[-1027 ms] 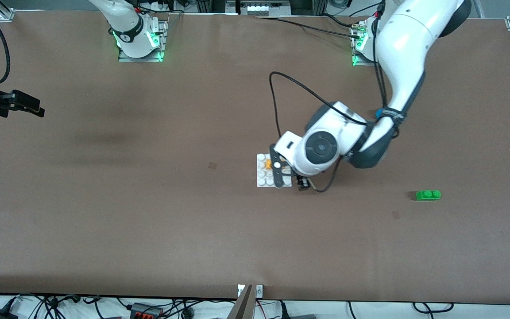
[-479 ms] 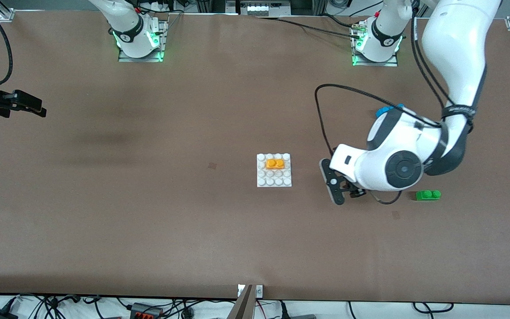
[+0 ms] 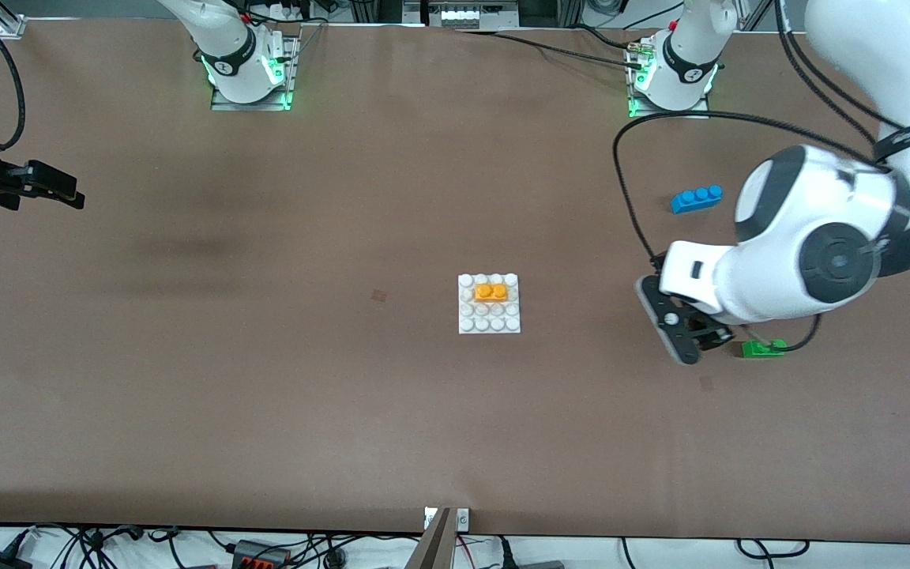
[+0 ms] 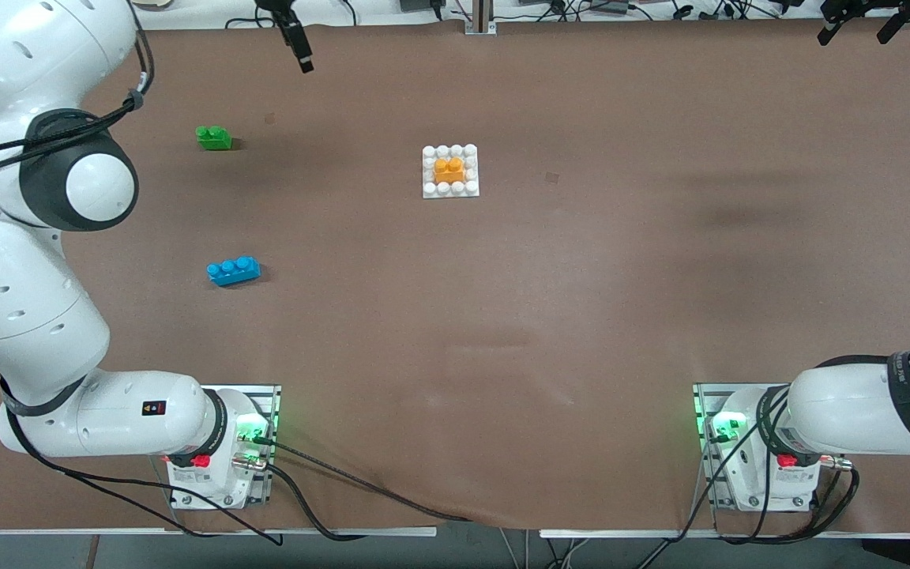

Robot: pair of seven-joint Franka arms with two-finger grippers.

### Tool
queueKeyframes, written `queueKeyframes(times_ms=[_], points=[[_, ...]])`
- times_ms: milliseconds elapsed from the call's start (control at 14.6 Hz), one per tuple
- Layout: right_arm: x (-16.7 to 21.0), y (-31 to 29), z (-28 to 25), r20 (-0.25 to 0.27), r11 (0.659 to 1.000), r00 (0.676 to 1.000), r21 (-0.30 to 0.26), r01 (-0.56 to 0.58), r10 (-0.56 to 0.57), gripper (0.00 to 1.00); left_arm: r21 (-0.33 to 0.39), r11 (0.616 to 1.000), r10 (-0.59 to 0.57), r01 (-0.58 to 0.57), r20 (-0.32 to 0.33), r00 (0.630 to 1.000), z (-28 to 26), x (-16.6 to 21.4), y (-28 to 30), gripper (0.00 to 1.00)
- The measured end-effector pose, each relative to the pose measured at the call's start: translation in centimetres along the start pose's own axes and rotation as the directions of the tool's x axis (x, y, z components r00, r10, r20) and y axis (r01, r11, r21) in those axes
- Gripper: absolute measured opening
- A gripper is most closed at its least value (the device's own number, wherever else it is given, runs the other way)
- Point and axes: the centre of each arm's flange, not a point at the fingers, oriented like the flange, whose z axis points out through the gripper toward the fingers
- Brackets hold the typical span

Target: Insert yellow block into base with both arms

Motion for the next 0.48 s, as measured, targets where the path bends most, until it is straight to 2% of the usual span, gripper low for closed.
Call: queueKeyframes(times_ms=[68, 137, 205, 342, 479], points=[[0.0, 0.0, 0.0, 0.000, 1.000, 1.000, 0.000, 0.000, 0.000, 1.00, -0.002, 0.995, -0.101, 0.101, -0.014, 0.995, -1.1, -1.7, -0.4, 1.00], [0.0, 0.0, 0.0, 0.000, 1.000, 1.000, 0.000, 0.000, 0.000, 1.00, 0.009, 0.974, -0.227, 0.228, -0.032, 0.973, -2.3, -3.5, -0.5, 1.00], [0.0, 0.0, 0.0, -0.001, 1.000, 1.000, 0.000, 0.000, 0.000, 1.00, 0.025, 0.933, -0.357, 0.359, -0.050, 0.933, -3.8, -5.4, -0.5, 1.00], [0.0, 0.0, -0.1, -0.001, 1.000, 1.000, 0.000, 0.001, -0.001, 1.00, 0.050, 0.819, -0.567, 0.572, -0.085, 0.819, -7.0, -9.2, 0.4, 1.00], [0.0, -0.1, -0.1, -0.001, 1.000, 1.000, 0.000, 0.001, -0.001, 1.00, 0.063, 0.732, -0.670, 0.678, -0.117, 0.733, -9.6, -11.9, 2.5, 1.00]])
